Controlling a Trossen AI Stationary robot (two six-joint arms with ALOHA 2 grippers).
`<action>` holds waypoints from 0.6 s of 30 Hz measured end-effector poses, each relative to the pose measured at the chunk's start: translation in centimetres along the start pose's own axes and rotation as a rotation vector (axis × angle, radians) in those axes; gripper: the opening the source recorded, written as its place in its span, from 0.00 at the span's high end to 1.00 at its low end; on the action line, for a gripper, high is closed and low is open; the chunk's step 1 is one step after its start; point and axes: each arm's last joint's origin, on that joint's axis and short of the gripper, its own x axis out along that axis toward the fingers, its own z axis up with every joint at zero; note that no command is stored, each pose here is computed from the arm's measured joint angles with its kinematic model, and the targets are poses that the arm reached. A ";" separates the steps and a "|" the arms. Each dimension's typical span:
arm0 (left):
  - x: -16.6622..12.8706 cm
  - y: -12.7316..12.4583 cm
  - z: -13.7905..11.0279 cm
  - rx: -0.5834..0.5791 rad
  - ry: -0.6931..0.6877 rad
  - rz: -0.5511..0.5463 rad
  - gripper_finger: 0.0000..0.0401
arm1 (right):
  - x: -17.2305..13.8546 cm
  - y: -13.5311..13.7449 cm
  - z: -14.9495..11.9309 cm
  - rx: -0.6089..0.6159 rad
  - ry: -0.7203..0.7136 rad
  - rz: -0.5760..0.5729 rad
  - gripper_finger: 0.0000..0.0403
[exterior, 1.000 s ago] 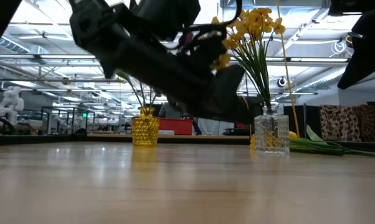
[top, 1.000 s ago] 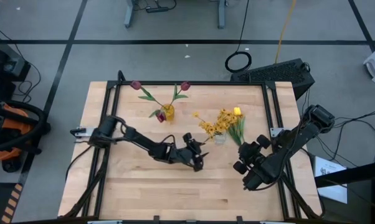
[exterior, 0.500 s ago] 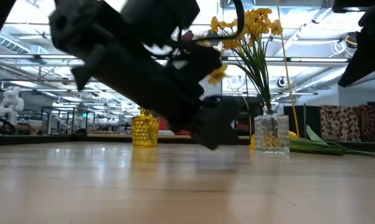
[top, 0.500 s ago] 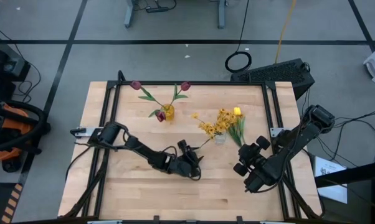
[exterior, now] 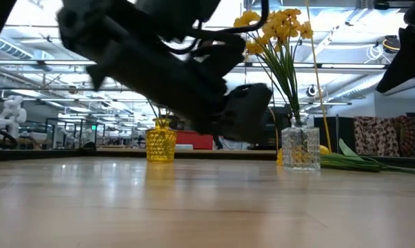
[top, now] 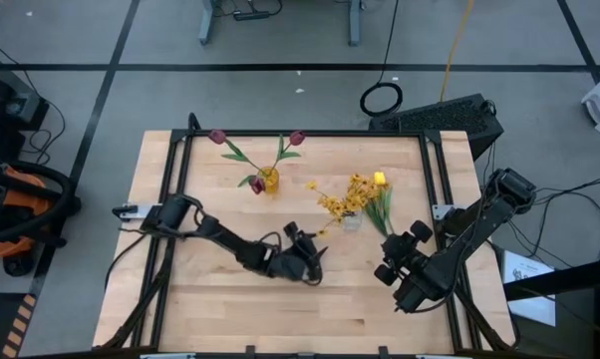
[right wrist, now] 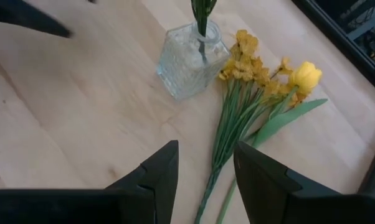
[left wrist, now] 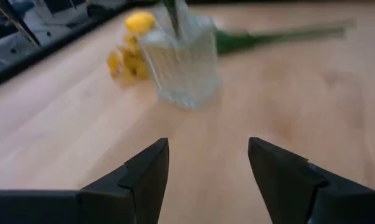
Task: Sort flowers into vase by color
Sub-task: Put the yellow flower into the transparent vase
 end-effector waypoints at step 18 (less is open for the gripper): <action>5.5 2.4 0.1 0.001 -0.089 -0.054 0.90 | 0.0 0.1 0.1 0.006 -0.028 0.007 0.64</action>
